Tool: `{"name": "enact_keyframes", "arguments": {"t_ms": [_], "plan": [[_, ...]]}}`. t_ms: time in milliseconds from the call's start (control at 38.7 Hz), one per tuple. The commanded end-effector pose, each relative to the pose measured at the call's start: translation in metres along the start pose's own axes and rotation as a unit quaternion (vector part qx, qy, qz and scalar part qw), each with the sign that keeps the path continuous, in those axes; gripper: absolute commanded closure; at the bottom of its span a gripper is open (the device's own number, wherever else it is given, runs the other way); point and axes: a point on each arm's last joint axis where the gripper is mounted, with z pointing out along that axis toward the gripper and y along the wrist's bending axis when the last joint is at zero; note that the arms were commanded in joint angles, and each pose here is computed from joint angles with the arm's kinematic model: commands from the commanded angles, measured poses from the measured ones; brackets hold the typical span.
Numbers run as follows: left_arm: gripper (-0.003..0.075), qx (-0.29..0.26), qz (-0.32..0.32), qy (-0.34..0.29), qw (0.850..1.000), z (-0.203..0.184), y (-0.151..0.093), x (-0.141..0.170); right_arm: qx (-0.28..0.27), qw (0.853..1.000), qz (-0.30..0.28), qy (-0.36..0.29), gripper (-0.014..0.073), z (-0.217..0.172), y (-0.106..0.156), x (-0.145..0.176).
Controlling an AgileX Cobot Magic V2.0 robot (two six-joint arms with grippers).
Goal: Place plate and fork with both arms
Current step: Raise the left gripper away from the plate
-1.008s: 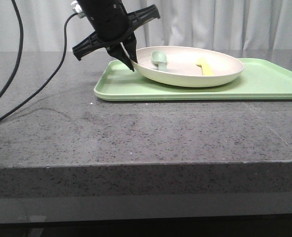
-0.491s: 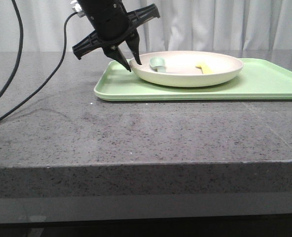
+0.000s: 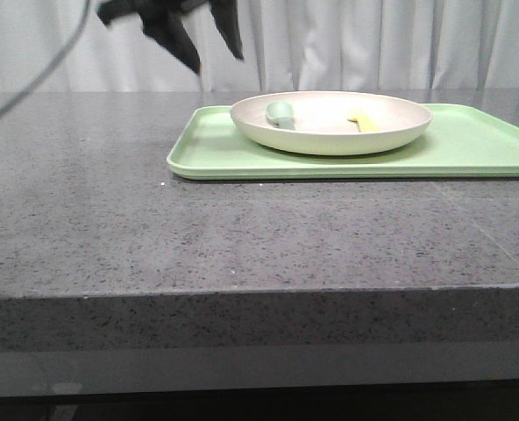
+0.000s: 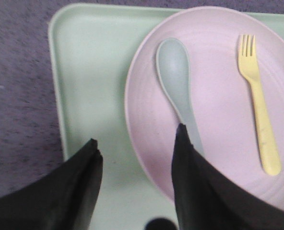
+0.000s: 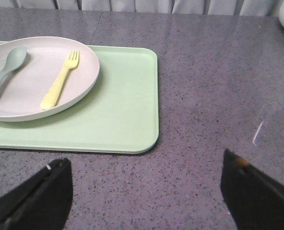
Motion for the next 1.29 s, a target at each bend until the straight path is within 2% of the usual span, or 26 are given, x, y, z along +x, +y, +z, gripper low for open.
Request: {"name": "enact_keyframes", "arguments": {"t_ms": [0, 103, 233, 413, 646, 801, 982, 1111, 1266], "plan": [[0.0424, -0.018, 0.052, -0.073, 0.996, -0.076, -0.004, -0.016, 0.005, 0.998, -0.007, -0.054, -0.005, -0.003, -0.001, -0.018], [0.0441, -0.048, 0.069, -0.082, 0.993, -0.104, 0.002, -0.013, 0.005, 0.998, -0.007, -0.054, -0.005, -0.003, -0.001, -0.018], [0.0456, -0.047, 0.1, -0.103, 0.989, -0.141, 0.007, -0.001, 0.005, 0.998, -0.007, -0.054, -0.005, -0.003, -0.001, -0.018], [0.0457, -0.051, 0.139, -0.105, 0.983, -0.175, 0.022, 0.034, 0.004, 0.999, -0.003, -0.054, -0.005, -0.003, 0.0, -0.018], [0.0457, -0.054, 0.138, -0.127, 0.981, -0.196, 0.051, 0.083, 0.003, 0.999, -0.003, -0.051, -0.005, -0.003, 0.0, -0.017], [0.0457, -0.05, 0.143, -0.109, 0.983, -0.203, 0.071, 0.12, 0.003, 0.999, -0.003, -0.045, -0.005, -0.002, 0.0, -0.015], [0.0457, 0.013, 0.187, -0.096, 0.978, -0.212, 0.077, 0.161, -0.007, 0.999, 0.021, -0.034, -0.005, -0.002, 0.001, -0.015], [0.0457, 0.035, 0.209, -0.099, 0.972, -0.214, 0.078, 0.181, -0.028, 0.999, 0.032, 0.014, -0.005, 0.001, 0.006, -0.022], [0.0457, 0.034, 0.208, -0.108, 0.972, -0.214, 0.081, 0.19, -0.079, 0.994, -0.009, 0.076, -0.005, 0.008, 0.021, -0.039]]}}
